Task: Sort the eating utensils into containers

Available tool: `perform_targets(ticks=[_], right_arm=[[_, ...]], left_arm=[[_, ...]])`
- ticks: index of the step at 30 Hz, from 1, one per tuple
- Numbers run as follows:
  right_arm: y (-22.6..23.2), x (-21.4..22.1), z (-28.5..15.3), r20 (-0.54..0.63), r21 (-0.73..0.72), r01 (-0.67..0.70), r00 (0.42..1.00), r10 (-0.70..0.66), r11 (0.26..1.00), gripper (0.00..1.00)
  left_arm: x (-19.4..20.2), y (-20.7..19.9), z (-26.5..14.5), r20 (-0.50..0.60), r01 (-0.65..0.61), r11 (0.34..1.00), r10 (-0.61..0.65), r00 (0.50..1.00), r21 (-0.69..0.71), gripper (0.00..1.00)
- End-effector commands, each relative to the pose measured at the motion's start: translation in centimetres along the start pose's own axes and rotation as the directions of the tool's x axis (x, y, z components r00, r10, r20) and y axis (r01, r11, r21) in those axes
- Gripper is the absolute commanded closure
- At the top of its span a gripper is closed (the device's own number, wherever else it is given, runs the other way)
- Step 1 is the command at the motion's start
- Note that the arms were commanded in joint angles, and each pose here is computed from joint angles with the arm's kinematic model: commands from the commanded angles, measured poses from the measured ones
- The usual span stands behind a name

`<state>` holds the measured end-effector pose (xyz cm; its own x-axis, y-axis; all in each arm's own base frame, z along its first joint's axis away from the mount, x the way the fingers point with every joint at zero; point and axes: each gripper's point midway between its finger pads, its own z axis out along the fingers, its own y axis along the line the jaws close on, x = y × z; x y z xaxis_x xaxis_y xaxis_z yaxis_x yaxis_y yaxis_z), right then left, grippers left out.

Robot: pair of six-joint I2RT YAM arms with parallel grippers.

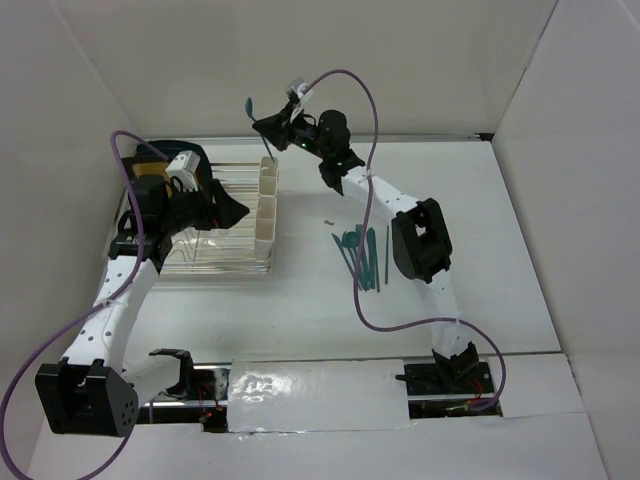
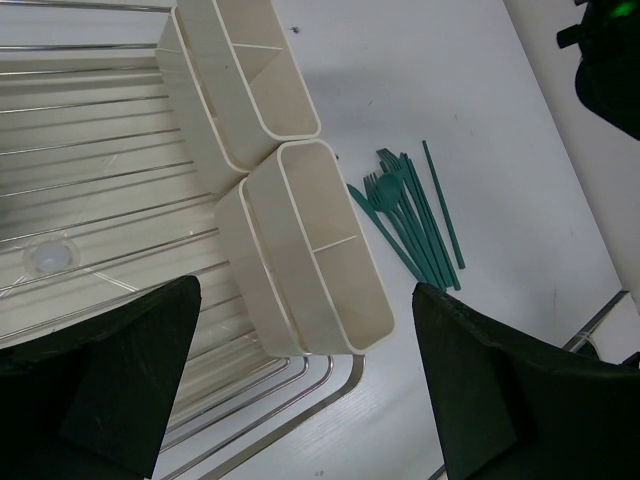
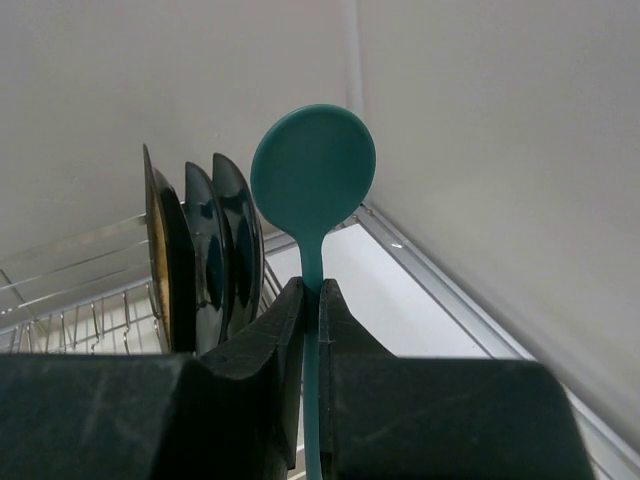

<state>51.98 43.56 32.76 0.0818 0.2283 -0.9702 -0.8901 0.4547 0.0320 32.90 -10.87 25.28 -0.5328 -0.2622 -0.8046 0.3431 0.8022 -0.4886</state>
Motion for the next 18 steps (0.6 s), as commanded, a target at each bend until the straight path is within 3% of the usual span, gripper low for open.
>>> perform_targets(ticks=[1, 11, 18], right_arm=[[1.0, -2.1, 0.3, 0.111, -0.027, 0.008, 0.994, -0.005, 1.000, 1.00], [1.7, 0.2, -0.5, 0.152, -0.056, -0.018, 0.988, 0.027, 0.998, 1.00], [1.8, 2.5, -0.6, 0.107, -0.050, -0.001, 0.994, 0.006, 0.999, 1.00]], left_arm=[[-2.1, -0.8, -0.3, 0.050, -0.033, 0.999, 0.032, 0.998, 0.016, 0.00], [-2.1, -0.9, -0.4, 0.056, -0.040, 0.999, 0.038, 0.998, 0.022, 0.00], [-2.1, -0.8, -0.2, 0.047, -0.036, 0.999, 0.035, 0.998, 0.021, 0.00]])
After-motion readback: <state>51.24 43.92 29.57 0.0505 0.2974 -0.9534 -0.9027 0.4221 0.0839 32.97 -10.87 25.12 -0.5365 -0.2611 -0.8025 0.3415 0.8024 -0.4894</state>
